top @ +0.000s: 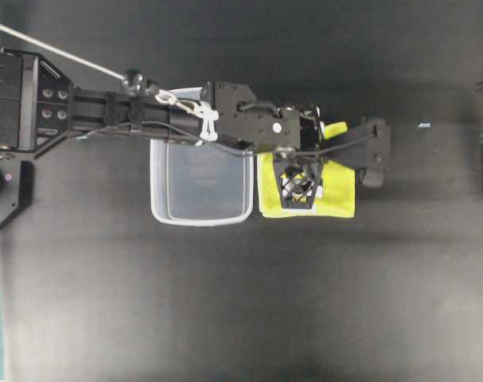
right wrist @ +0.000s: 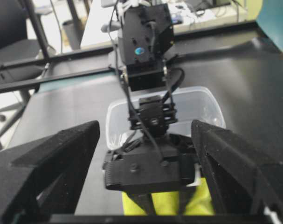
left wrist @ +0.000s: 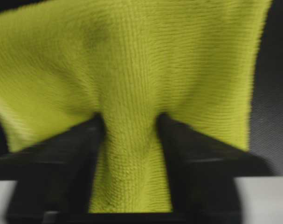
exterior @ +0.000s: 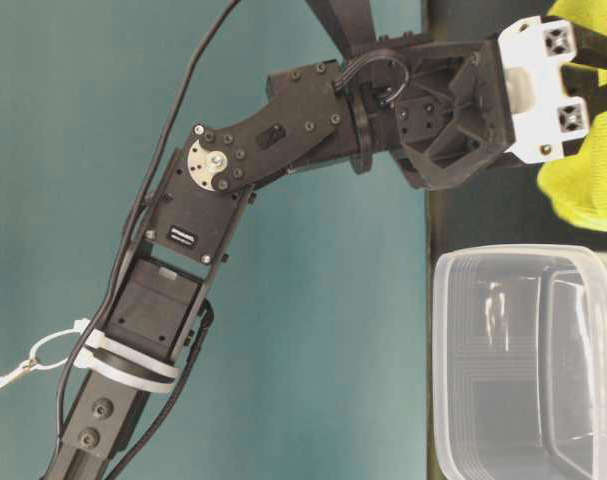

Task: Place the yellow towel into the container with the left arm.
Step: 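Lift the towel and carry it left over the container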

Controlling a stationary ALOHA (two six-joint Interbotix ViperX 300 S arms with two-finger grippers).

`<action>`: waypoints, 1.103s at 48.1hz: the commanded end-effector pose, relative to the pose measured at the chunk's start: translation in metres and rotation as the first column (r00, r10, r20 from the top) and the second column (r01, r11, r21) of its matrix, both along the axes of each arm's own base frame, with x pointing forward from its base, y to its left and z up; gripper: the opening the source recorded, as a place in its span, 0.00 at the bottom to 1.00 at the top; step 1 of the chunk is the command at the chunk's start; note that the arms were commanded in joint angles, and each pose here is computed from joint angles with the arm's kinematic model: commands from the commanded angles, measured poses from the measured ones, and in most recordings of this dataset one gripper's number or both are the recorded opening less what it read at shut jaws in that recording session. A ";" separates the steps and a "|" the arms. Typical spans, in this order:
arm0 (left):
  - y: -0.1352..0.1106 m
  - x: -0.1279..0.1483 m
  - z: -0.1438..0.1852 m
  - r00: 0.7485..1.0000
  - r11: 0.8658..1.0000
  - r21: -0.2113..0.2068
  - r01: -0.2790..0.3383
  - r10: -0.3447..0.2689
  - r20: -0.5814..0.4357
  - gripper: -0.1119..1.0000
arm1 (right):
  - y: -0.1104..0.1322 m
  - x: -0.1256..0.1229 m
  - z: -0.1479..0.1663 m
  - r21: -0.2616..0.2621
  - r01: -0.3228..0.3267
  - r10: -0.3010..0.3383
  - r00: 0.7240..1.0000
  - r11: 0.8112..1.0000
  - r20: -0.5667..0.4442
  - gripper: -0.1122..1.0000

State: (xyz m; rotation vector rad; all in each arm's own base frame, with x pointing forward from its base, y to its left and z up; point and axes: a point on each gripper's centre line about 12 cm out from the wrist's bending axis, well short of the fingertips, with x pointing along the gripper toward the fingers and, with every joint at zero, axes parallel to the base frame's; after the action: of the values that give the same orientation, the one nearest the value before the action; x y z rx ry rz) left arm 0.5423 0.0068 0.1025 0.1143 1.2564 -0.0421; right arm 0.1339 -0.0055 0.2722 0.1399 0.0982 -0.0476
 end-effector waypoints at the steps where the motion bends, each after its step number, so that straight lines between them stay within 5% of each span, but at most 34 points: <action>1: -0.003 0.001 -0.001 1.000 1.000 0.006 0.012 -0.012 0.001 0.38 | 0.000 0.001 0.003 0.006 0.001 -0.001 1.000 1.000 0.011 0.79; 7: -0.003 0.007 0.024 0.998 1.000 0.011 0.023 -0.024 0.055 0.16 | 0.000 0.001 0.003 0.006 0.003 -0.003 1.000 1.000 0.011 0.79; 18: -0.003 0.001 0.130 0.981 1.000 0.016 0.022 -0.025 0.193 0.16 | 0.000 0.001 0.004 0.003 0.003 -0.003 1.000 1.000 0.012 0.79; 28: 0.005 -0.060 0.216 0.987 1.000 0.014 -0.004 0.002 0.160 0.16 | 0.000 0.001 0.004 0.003 0.003 -0.003 1.000 1.000 0.012 0.79; 42: 0.006 -0.133 0.209 0.999 1.000 0.013 -0.013 0.012 0.033 0.16 | 0.000 0.001 0.002 0.004 0.003 -0.003 1.000 1.000 0.006 0.79; 53: 0.010 -0.154 0.178 0.995 1.000 0.010 -0.024 0.023 0.101 0.16 | 0.000 0.001 0.003 0.004 0.003 -0.003 1.000 1.000 0.016 0.79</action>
State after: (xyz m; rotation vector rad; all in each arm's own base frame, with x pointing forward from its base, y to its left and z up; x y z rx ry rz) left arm 0.3959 0.0133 0.2789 0.1110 1.2117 -0.0208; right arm 0.1340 -0.0057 0.2723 0.1399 0.0935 -0.0489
